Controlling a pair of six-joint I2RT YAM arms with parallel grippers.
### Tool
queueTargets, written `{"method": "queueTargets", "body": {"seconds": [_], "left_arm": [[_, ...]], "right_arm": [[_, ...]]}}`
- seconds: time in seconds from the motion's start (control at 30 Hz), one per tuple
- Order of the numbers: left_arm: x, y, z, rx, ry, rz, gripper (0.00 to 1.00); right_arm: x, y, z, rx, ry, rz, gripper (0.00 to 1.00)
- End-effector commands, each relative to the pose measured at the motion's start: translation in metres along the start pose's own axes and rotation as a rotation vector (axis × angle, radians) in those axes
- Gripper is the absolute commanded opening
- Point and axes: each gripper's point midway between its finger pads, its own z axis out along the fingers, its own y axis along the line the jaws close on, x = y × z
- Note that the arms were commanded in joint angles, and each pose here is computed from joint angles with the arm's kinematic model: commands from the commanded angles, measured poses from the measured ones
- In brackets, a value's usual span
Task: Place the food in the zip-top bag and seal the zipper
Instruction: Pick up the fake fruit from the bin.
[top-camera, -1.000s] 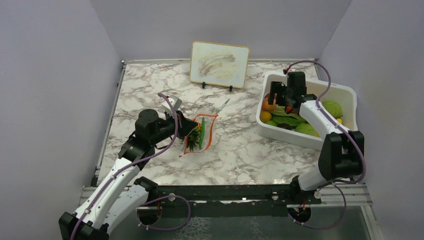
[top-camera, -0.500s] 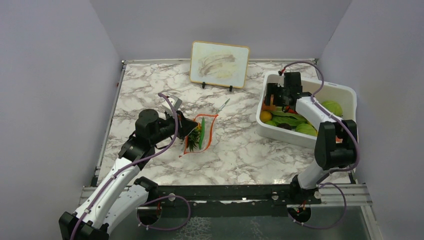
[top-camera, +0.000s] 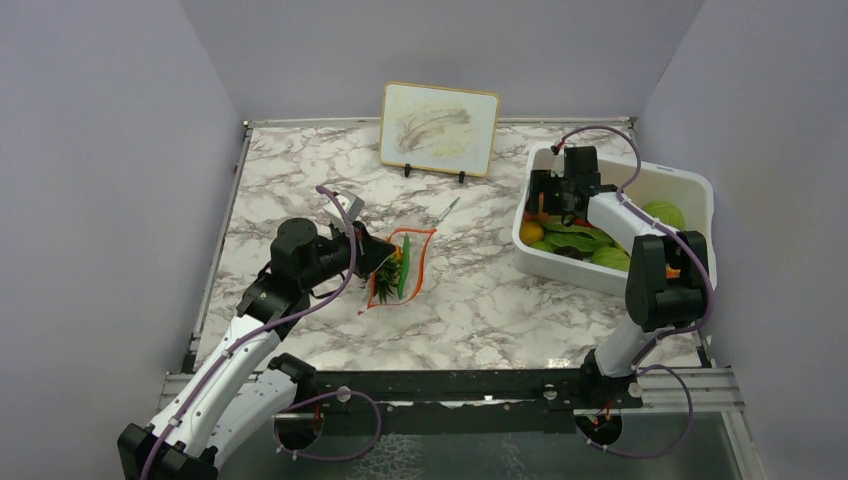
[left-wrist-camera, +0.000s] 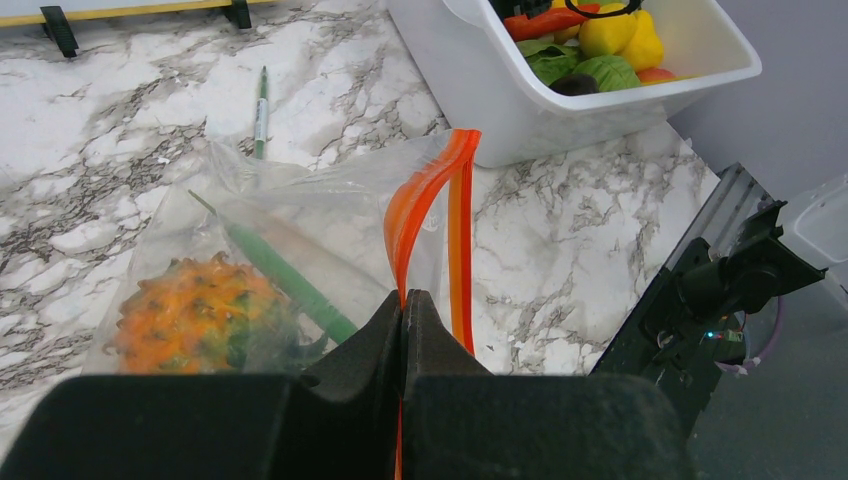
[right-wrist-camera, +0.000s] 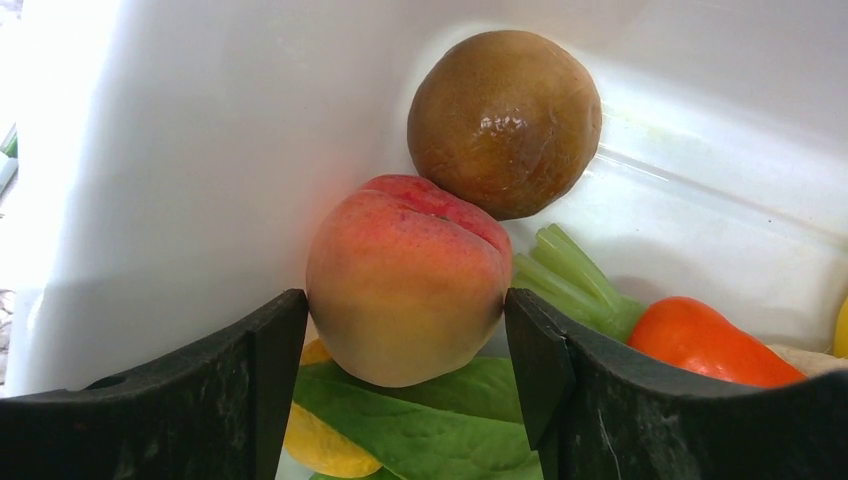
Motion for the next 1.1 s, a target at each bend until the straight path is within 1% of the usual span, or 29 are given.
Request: {"method": "queueTargets", "body": {"seconds": [0.0, 0.4, 0.57, 0.8, 1.07], "left_arm": [[-0.002, 0.000, 0.000, 0.004, -0.011, 0.021, 0.00], [-0.003, -0.001, -0.001, 0.006, -0.013, 0.019, 0.00], [-0.002, 0.000, 0.000, 0.003, -0.012, 0.018, 0.00], [-0.002, 0.001, 0.000, 0.001, -0.011, 0.017, 0.00], [-0.001, 0.001, 0.001, -0.001, -0.008, 0.012, 0.00]], "right_arm": [[-0.019, 0.002, -0.001, -0.024, -0.054, -0.021, 0.70], [-0.022, 0.000, -0.009, -0.009, -0.069, -0.025, 0.58], [-0.027, 0.001, -0.017, -0.013, -0.096, -0.025, 0.55], [-0.034, 0.001, -0.040, -0.002, -0.139, -0.005, 0.51], [-0.041, 0.005, -0.076, -0.004, -0.179, 0.007, 0.49]]}}
